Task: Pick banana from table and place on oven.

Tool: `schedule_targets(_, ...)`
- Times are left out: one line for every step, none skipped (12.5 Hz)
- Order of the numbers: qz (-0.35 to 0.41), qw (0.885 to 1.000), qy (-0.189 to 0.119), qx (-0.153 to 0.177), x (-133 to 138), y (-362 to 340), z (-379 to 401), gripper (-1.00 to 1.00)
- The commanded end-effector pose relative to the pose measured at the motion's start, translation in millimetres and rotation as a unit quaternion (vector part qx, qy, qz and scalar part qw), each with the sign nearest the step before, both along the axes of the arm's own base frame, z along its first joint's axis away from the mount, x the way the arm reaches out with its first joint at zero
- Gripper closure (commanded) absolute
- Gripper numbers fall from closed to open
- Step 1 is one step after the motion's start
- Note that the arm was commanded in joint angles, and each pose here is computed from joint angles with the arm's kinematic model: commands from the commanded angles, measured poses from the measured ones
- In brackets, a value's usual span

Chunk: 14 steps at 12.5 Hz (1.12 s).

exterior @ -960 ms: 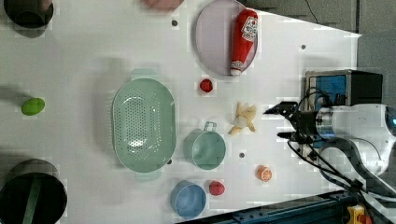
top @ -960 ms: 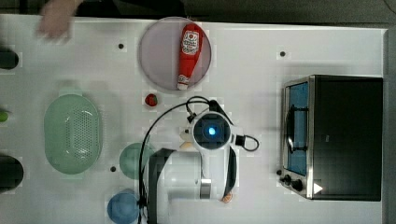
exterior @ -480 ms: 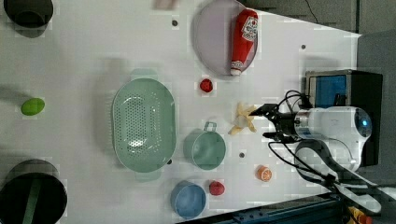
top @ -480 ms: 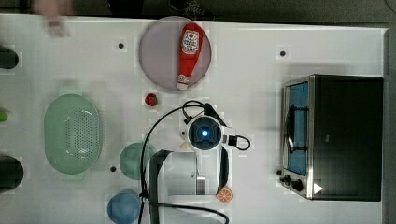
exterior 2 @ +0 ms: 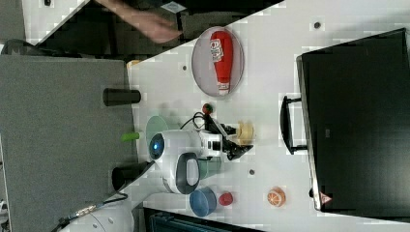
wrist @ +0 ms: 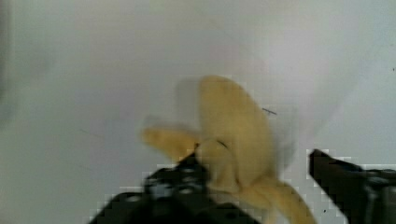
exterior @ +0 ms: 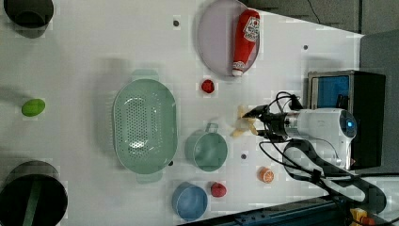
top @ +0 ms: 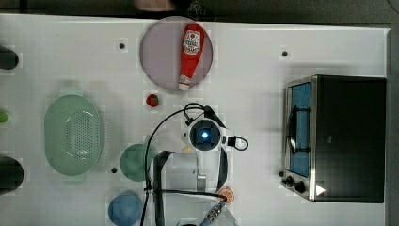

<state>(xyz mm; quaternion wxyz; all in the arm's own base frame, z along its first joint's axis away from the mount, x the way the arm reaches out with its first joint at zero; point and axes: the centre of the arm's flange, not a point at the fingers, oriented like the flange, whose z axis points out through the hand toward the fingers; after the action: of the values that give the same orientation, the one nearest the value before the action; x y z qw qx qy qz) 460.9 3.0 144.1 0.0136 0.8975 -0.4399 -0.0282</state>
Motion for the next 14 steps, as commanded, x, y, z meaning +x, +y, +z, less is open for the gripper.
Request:
schedule_targets(-0.009, 1.0, -0.022, 0.003, 5, 6, 10, 0.06)
schedule_targets(-0.009, 1.0, -0.021, 0.003, 4, 7, 9, 0.27)
schedule_targets(-0.008, 1.0, -0.025, 0.004, 6, 8, 11, 0.45)
schedule_targets(-0.007, 1.0, -0.029, 0.004, 10, 9, 14, 0.45)
schedule_targets(-0.005, 0.999, -0.038, 0.005, 15, 11, 21, 0.45)
schedule_targets(-0.006, 0.998, -0.056, 0.005, 24, 11, 36, 0.45)
schedule_targets(-0.009, 0.997, -0.08, 0.005, 36, 9, 61, 0.45)
schedule_targets(-0.01, 0.995, -0.1, 0.004, 48, 8, 91, 0.45)
schedule_targets(-0.011, 0.994, -0.107, 0.003, 57, 7, 124, 0.46)
schedule_targets(-0.012, 0.995, -0.101, 0.002, 63, 5, 160, 0.45)
schedule_targets(-0.013, 0.996, -0.092, 0.0, 66, 4, 198, 0.45)
schedule_targets(-0.017, 0.996, -0.084, -0.001, 66, 0, 237, 0.46)
schedule_targets(-0.022, 0.997, -0.076, -0.002, 64, -6, 275, 0.45)
schedule_targets(-0.031, 0.997, -0.065, -0.002, 59, -15, 310, 0.46)
